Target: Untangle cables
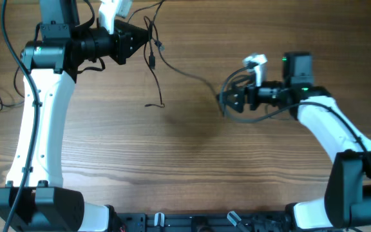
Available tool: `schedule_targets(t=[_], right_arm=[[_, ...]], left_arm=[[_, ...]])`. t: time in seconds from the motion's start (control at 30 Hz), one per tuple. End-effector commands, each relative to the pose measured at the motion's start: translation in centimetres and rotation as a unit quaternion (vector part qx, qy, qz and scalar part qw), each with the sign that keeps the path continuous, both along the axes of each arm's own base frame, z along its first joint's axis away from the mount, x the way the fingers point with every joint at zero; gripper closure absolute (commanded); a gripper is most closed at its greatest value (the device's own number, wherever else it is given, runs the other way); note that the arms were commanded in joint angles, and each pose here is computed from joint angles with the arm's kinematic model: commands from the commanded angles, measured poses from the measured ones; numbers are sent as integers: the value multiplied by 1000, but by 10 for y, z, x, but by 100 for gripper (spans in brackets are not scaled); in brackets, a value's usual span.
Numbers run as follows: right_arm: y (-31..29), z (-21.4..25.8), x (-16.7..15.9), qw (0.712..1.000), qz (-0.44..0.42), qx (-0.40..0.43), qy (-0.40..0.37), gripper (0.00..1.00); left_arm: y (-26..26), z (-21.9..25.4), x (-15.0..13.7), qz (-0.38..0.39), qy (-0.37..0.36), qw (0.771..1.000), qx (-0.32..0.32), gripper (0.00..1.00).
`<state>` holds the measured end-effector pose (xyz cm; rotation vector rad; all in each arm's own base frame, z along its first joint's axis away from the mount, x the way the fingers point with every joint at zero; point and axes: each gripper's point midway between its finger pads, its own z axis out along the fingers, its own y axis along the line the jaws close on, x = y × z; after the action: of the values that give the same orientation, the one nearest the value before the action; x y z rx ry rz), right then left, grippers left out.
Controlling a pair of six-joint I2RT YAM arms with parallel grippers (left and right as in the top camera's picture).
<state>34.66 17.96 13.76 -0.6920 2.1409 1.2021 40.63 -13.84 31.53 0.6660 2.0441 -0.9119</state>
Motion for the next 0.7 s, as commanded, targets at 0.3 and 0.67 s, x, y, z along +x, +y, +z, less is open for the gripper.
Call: schedule_targets(t=[0.3, 0.67], right_arm=[[28, 5, -5, 999, 31, 19, -9, 0], [59, 33, -10, 991, 88, 65, -77, 0]], left_arm=[[-3, 11, -6, 6, 25, 999, -33, 96], [-3, 11, -6, 6, 25, 999, -33, 96]])
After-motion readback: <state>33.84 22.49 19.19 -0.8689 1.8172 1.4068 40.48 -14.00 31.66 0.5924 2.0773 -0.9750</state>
